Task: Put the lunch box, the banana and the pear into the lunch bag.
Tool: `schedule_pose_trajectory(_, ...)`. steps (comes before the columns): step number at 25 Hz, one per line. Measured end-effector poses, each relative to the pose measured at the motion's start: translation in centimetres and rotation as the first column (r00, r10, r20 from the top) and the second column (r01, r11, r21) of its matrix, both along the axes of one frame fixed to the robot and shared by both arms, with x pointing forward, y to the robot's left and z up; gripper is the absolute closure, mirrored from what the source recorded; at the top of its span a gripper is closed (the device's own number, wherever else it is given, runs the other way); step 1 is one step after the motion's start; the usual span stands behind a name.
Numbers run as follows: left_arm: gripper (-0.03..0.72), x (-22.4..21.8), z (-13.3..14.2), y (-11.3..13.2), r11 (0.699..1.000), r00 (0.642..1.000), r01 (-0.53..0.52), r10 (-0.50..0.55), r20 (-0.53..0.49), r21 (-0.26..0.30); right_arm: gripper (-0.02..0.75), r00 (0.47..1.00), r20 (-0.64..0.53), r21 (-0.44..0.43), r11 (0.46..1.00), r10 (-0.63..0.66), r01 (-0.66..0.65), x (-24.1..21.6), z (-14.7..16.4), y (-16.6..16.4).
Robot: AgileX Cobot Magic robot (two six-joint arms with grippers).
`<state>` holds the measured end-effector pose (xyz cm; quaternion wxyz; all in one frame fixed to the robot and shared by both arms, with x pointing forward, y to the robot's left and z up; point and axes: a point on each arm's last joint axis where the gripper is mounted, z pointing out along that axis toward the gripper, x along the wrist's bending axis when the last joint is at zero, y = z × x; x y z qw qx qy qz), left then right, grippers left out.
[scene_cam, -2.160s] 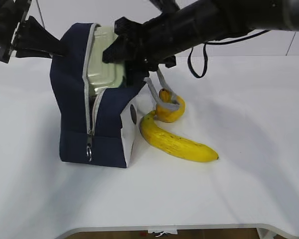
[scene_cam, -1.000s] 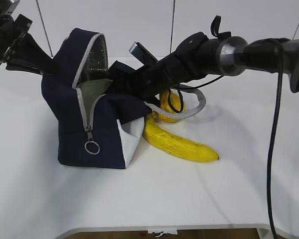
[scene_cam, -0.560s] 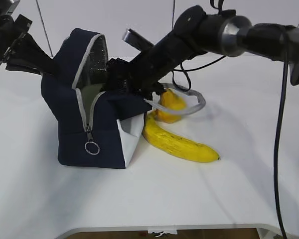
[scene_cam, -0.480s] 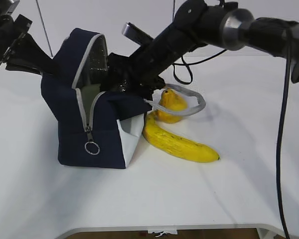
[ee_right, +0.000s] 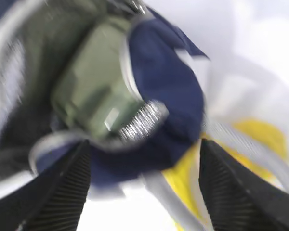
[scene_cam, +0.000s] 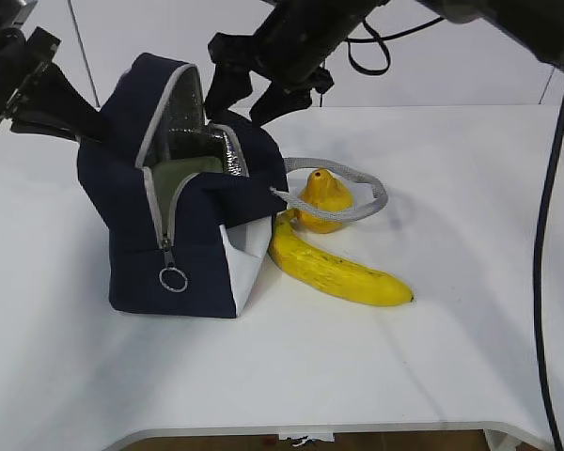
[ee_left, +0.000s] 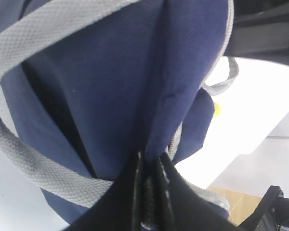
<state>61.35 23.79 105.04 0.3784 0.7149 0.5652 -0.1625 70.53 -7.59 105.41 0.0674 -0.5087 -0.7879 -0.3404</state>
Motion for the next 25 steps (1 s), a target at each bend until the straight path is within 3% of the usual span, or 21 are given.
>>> schedule_pose_trajectory(6, 0.675, 0.0, 0.0, 0.0, 1.000, 1.000, 0.000, 0.000, 0.000, 0.000, 0.196, 0.999, 0.043, -0.108, 0.994, -0.014, 0.019, -1.9, 2.6, -1.7)
schedule_pose_trajectory(12, 0.675, 0.0, 0.0, 0.0, 1.000, 1.000, 0.002, -0.002, 0.000, 0.006, 0.196, 0.997, 0.056, -0.296, 0.955, 0.051, -0.032, -6.2, 4.0, -4.6)
schedule_pose_trajectory(17, 0.675, -0.1, -0.2, 0.2, 1.000, 1.000, 0.008, -0.008, 0.000, 0.028, 0.196, 0.985, 0.000, -0.377, 0.912, 0.174, -0.161, -8.5, 2.1, -5.7)
schedule_pose_trajectory(25, 0.675, -0.1, -0.3, 0.2, 0.999, 1.000, 0.012, -0.011, -0.001, 0.039, 0.196, 0.971, -0.144, -0.380, 0.896, 0.189, -0.231, -9.9, -2.0, -6.0)
